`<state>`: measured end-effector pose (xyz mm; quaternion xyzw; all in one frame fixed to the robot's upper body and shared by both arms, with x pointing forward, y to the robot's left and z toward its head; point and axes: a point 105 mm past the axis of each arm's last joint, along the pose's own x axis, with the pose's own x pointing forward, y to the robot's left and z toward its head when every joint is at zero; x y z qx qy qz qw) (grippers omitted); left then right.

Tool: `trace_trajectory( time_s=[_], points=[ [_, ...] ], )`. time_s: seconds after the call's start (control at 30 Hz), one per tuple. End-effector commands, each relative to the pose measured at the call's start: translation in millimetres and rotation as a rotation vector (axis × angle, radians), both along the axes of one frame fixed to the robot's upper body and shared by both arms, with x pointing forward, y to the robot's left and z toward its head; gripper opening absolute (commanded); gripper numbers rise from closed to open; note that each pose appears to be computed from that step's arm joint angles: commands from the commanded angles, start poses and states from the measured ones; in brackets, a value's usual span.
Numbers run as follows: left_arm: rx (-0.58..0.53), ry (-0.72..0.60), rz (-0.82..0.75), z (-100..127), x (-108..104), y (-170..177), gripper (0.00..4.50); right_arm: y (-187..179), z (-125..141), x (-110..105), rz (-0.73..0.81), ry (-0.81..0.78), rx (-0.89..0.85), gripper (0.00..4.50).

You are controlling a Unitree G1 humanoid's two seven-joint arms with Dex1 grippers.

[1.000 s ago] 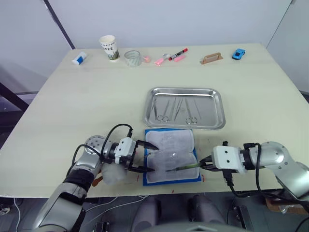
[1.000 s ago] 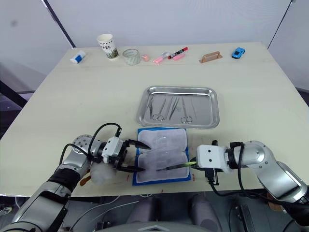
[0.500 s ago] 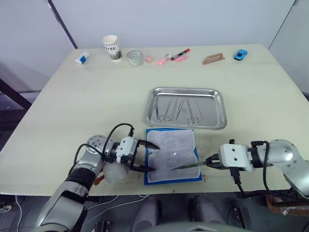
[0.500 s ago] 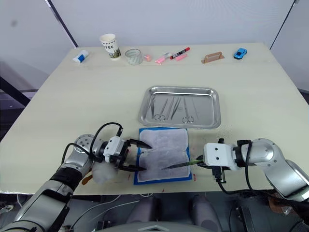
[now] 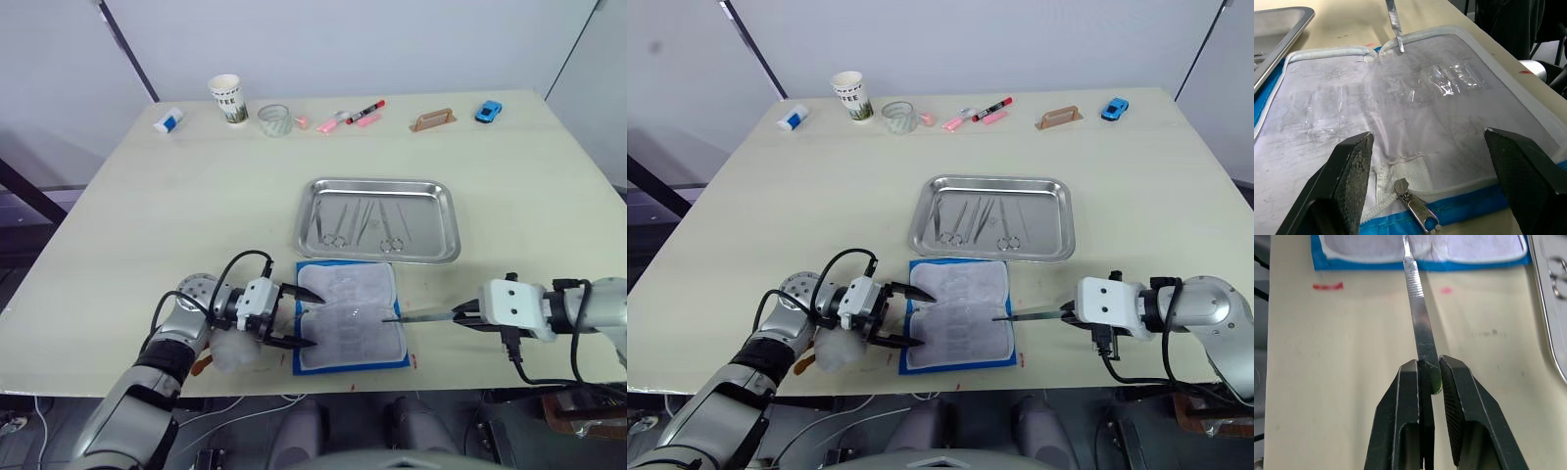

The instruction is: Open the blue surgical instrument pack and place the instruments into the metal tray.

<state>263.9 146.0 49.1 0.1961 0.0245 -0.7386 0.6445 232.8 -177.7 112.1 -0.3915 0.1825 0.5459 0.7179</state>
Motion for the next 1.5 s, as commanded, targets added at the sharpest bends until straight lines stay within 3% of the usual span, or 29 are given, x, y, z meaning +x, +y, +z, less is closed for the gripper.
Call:
trace_trajectory(
  time_s=[0.03,0.33,0.6,1.07,1.3,1.5],
  points=[
    [0.133,0.121,-0.033,-34,-19,12,3.83,-4,16,1,-0.002,-0.049,0.018,0.05],
    [0.13,0.121,-0.03,-34,-20,13,3.83,2,46,18,-0.137,-0.065,0.258,0.05],
    [0.11,0.13,-0.019,-36,-22,12,3.83,2,70,74,-0.425,-0.165,0.512,0.05],
    [0.021,0.154,0.017,-33,-23,4,3.83,30,37,123,-0.915,-0.019,0.561,0.05],
    [-0.006,0.161,0.039,-33,-23,1,3.83,38,21,129,-1.137,0.045,0.575,0.05],
    [-0.01,0.161,0.043,-34,-25,-1,3.83,44,15,127,-1.232,0.065,0.605,0.05]
  ],
)
